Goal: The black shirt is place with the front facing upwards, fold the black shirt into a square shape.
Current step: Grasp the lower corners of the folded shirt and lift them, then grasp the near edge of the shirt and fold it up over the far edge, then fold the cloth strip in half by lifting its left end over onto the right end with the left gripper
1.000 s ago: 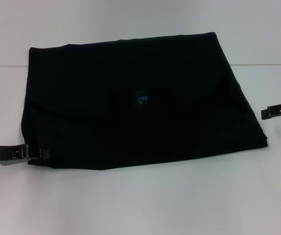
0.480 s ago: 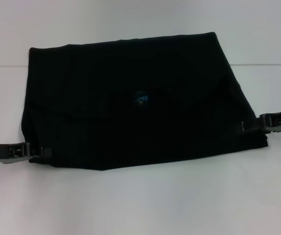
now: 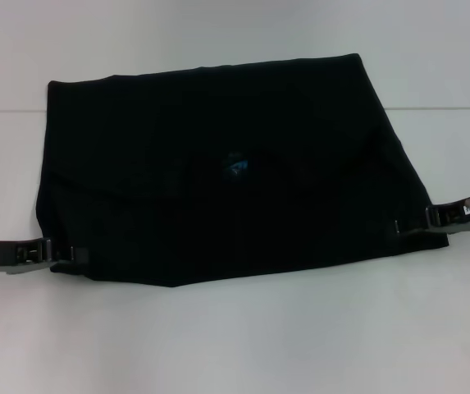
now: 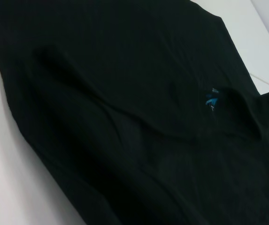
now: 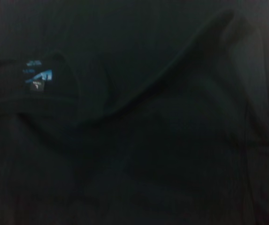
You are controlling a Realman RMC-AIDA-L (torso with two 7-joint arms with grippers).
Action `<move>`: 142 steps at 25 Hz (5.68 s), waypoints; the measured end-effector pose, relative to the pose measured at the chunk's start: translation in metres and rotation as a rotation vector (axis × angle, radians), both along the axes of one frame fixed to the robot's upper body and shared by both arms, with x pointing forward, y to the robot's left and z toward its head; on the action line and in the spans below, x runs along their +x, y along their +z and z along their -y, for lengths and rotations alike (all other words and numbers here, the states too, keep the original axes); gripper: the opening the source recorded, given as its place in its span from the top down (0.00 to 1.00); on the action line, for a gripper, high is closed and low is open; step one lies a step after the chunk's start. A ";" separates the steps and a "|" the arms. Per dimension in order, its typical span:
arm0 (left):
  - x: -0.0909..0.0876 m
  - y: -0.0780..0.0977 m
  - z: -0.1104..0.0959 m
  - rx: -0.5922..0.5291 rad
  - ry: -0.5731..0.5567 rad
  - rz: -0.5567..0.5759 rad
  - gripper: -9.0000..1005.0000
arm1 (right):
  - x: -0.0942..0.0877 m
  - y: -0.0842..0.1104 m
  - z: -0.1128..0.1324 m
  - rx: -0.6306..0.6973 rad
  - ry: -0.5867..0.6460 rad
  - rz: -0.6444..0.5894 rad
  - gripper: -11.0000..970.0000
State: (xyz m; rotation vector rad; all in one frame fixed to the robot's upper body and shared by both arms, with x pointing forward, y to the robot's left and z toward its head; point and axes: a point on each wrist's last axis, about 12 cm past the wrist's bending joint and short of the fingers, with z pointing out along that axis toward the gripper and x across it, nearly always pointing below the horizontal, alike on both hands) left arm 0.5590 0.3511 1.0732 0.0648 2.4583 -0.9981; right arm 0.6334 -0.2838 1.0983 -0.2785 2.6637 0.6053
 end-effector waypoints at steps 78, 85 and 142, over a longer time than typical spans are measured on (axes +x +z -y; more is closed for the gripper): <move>0.062 0.003 0.019 0.010 0.446 0.226 0.83 | 0.033 -0.008 -0.033 0.137 -0.278 0.440 0.92; 0.065 -0.004 0.027 0.054 0.473 0.242 0.82 | 0.031 -0.014 -0.033 0.121 -0.281 0.483 0.87; -0.085 -0.008 -0.079 -0.342 0.503 -0.367 0.11 | -0.078 -0.036 -0.027 0.177 0.679 0.790 0.25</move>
